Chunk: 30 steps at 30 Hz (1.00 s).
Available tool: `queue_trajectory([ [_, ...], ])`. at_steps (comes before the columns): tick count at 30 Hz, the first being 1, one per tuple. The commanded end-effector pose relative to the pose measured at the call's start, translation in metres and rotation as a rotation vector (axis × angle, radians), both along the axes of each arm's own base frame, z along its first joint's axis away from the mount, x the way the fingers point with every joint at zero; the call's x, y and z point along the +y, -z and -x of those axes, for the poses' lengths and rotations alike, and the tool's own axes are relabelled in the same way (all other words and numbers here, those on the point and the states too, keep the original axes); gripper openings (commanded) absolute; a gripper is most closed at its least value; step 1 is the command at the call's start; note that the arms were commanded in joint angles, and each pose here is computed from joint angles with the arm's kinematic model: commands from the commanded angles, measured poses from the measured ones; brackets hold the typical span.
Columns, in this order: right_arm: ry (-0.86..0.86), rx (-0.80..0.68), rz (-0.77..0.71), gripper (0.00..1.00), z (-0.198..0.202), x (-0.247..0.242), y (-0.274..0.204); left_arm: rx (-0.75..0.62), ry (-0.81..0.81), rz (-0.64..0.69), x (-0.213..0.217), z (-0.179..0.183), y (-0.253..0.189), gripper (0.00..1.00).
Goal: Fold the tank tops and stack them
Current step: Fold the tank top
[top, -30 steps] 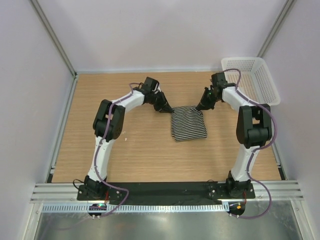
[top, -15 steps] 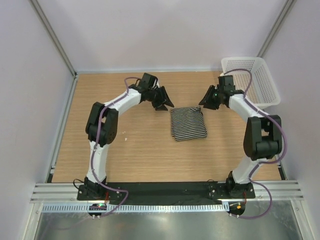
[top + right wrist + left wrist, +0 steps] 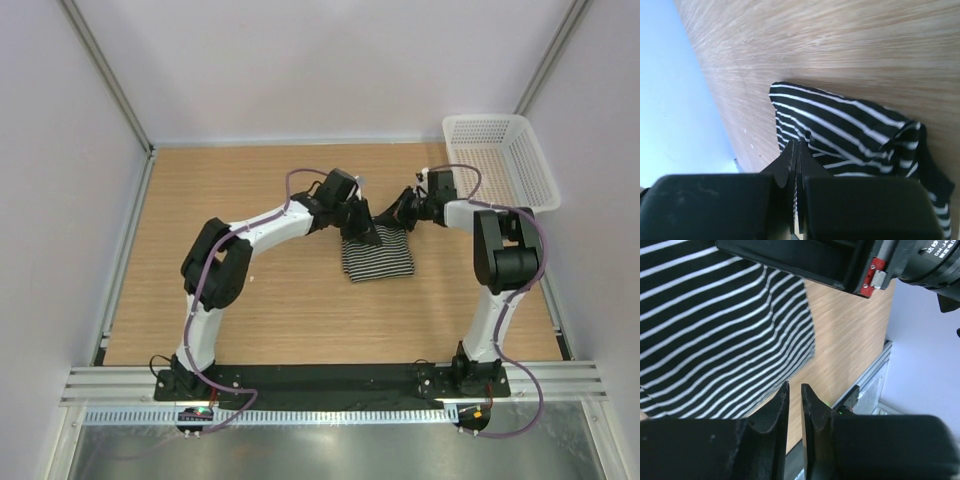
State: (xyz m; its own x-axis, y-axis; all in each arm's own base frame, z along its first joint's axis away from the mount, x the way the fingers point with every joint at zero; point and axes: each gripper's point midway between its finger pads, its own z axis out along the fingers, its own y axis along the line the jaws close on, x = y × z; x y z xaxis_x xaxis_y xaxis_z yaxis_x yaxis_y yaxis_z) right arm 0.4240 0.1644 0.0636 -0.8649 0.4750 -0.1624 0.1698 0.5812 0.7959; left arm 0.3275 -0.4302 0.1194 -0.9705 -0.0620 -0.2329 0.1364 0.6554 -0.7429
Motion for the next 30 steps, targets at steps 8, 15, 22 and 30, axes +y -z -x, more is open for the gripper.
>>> queue_trajectory([
  [8, 0.037, -0.012, -0.212, 0.01, -0.043, -0.005, 0.018, 0.078, -0.022, -0.074, 0.001, -0.009, 0.084, 0.1],
  [15, 0.027, -0.044, -0.21, 0.26, -0.054, -0.005, 0.01, 0.054, -0.024, -0.121, 0.017, -0.001, 0.09, 0.11],
  [22, 0.035, -0.166, -0.076, 0.33, -0.032, -0.018, -0.041, -0.017, -0.055, -0.124, 0.031, -0.018, 0.055, 0.13],
  [30, 0.058, -0.133, 0.115, 0.28, 0.031, -0.041, -0.043, -0.083, -0.09, -0.092, 0.035, -0.057, 0.016, 0.14],
])
